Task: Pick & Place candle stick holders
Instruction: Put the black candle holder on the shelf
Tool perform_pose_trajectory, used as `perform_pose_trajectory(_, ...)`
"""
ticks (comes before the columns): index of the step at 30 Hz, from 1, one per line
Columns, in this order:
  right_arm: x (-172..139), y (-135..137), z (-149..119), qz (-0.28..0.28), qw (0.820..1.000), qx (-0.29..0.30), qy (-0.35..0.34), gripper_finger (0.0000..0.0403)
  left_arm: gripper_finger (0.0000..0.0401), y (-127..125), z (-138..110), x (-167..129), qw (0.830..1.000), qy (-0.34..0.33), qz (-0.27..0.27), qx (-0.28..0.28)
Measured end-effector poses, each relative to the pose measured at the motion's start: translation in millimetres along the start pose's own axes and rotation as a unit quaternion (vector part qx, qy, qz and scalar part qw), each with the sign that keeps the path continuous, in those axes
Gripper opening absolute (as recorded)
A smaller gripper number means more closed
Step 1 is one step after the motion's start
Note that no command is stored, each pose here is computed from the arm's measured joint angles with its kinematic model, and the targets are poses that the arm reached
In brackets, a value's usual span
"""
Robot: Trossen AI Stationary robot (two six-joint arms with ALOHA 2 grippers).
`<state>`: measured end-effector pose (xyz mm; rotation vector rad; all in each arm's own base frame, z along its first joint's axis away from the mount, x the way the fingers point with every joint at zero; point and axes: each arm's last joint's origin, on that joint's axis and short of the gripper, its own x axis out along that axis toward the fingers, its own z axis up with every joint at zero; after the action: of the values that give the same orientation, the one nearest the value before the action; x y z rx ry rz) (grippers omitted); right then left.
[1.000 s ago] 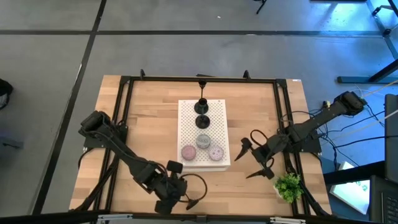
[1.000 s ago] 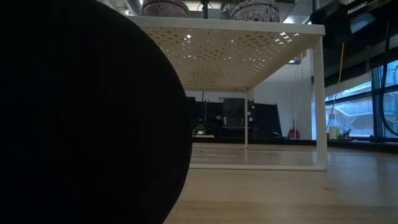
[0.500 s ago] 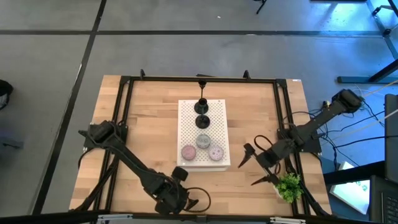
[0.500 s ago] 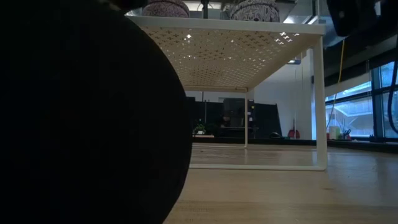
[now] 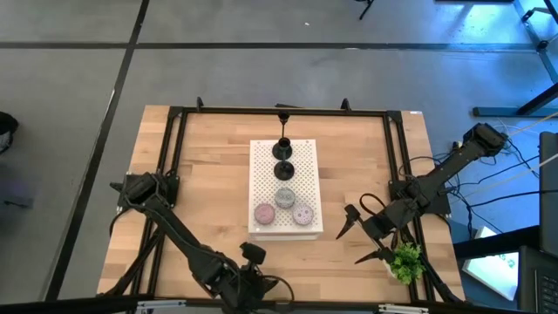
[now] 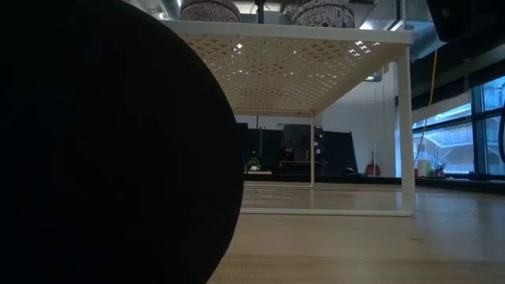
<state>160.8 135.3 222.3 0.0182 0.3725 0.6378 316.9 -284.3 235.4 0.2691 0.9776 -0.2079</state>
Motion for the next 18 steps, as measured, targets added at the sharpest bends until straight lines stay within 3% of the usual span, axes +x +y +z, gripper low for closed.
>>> perform_pose_trajectory(10,0,0,-3,0.002,1.000,0.001,0.014,0.0400,0.0085,8,-3,12,1.000,0.023,0.006,0.018)
perform_pose_trajectory(18,0,0,-6,0.003,1.000,0.008,0.017,0.0400,0.0128,-1,-18,46,0.994,0.084,-0.019,0.068)
